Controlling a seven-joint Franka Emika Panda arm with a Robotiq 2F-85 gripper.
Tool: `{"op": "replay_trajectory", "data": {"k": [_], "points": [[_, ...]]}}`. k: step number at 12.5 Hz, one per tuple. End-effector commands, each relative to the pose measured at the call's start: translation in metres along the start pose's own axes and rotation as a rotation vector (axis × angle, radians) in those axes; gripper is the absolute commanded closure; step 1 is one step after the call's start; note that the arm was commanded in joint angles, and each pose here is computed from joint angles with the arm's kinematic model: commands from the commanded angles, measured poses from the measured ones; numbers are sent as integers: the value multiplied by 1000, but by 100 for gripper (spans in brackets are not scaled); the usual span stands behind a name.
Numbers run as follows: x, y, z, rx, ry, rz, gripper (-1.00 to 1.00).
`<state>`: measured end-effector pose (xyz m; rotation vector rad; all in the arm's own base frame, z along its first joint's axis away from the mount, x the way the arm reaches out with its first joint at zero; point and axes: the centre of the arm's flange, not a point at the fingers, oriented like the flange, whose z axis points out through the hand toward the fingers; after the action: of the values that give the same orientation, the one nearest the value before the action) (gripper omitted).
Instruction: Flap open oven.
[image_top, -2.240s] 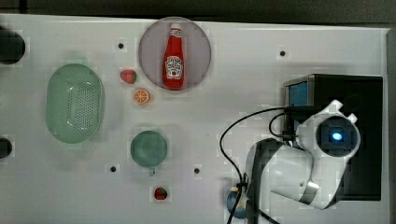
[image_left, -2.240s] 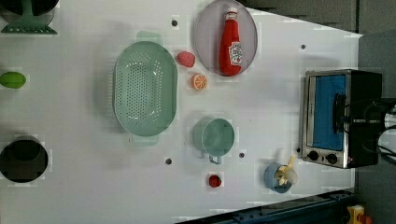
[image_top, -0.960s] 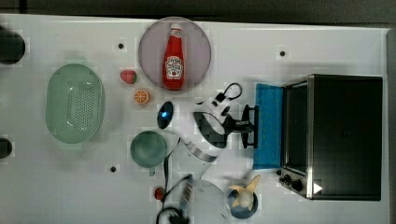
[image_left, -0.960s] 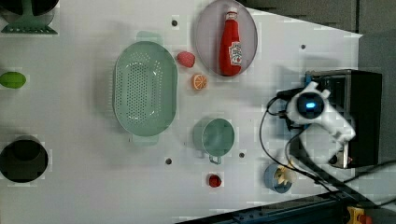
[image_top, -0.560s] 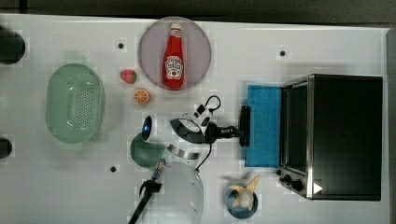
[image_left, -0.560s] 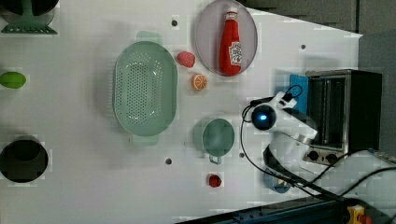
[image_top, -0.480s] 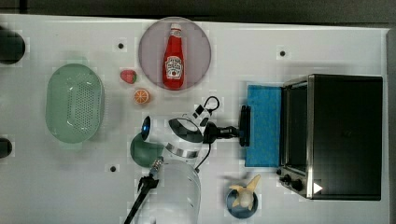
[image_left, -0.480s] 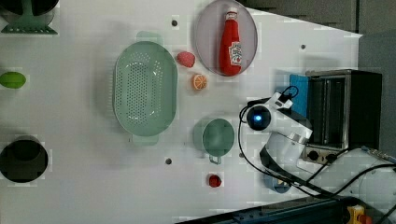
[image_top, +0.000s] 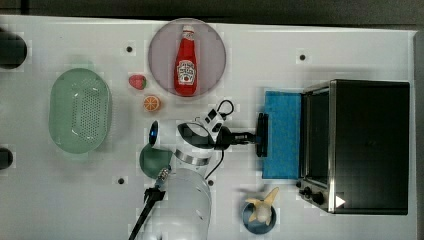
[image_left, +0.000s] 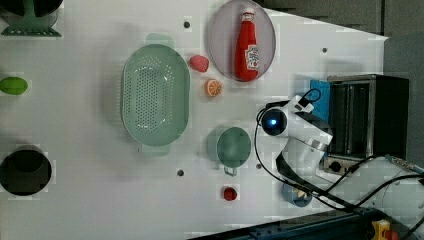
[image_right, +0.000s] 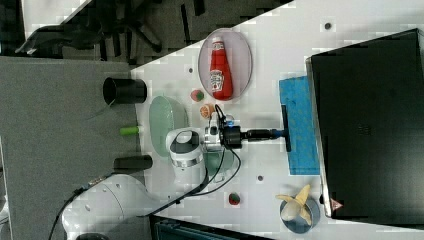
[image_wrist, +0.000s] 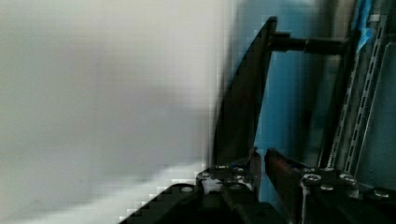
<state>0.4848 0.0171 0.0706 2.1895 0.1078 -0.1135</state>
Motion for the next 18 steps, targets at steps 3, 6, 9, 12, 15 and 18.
{"op": "replay_trajectory", "data": {"k": [3,6,9,12,15,18], "points": [[52,100,-101,168,90,391,65],[53,204,-155,404,-2,713,65],[26,300,-186,672,-170,992,65],[-11,370,-214,902,-329,1136,65],[-42,414,-237,963,-331,1159,65],[-55,422,-243,962,-352,1145,65]]}}
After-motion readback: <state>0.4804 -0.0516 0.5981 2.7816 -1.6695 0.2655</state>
